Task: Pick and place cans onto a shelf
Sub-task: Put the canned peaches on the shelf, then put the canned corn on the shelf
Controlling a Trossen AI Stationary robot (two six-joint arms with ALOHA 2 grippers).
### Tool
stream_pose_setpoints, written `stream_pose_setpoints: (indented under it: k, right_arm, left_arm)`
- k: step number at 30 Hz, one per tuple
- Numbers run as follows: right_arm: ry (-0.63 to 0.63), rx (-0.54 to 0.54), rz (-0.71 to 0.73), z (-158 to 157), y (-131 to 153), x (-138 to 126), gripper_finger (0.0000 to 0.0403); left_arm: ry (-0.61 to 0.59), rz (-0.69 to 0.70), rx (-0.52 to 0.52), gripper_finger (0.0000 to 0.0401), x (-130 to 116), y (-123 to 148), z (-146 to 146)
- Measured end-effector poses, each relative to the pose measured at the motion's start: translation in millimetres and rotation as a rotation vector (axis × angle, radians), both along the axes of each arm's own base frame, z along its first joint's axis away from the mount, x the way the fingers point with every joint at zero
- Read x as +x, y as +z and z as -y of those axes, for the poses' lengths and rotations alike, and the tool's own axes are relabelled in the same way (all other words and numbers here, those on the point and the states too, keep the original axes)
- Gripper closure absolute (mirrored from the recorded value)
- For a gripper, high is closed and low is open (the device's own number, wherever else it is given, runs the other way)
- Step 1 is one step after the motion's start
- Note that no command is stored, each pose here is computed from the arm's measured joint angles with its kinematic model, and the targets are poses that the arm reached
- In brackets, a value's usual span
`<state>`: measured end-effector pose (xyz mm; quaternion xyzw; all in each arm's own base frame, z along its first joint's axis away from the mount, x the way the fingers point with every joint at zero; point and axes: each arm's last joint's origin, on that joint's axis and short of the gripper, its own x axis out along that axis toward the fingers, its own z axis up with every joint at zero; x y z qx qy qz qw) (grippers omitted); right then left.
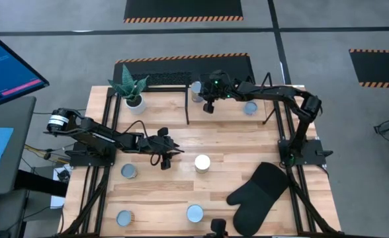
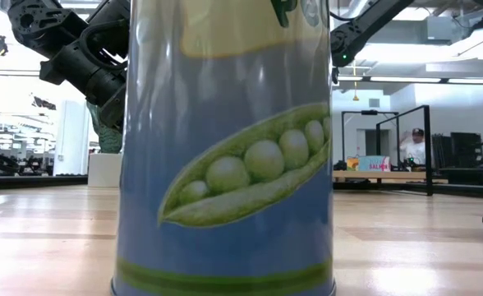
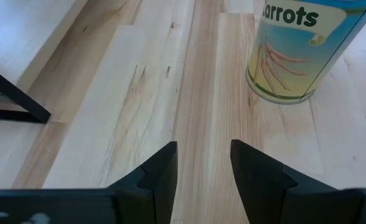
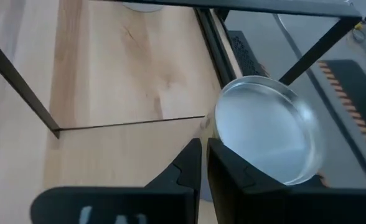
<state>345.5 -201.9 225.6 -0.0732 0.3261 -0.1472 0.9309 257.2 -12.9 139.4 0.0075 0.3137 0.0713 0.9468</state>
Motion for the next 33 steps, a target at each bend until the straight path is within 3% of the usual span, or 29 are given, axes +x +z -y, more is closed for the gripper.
stream_pose_setpoints:
  k: [5, 11, 14, 24, 33]
  right_arm:
    - [0.034, 0.068, -0.071, -26, 9, -3, 0.0352]
    - [0.047, 0.236, -0.161, -77, 33, -19, 0.0352]
    - [0.111, 0.293, -0.179, -105, 43, -22, 0.0352]
    - [0.310, 0.306, -0.307, -173, 25, -7, 0.0341]
    - [0.430, 0.272, -0.311, -209, 16, 4, 0.0269]
  left_arm:
    - [0.000, -0.002, 0.000, 0.0261, 0, 0, 0]
    - [0.001, -0.002, 0.000, 0.0261, 0, 0, 0]
    - [0.001, 0.000, 0.000, 0.0261, 0, 0, 0]
    - [0.001, 0.003, 0.000, 0.0261, 0, 0, 0]
    - [0.000, 0.000, 0.000, 0.0261, 0, 0, 0]
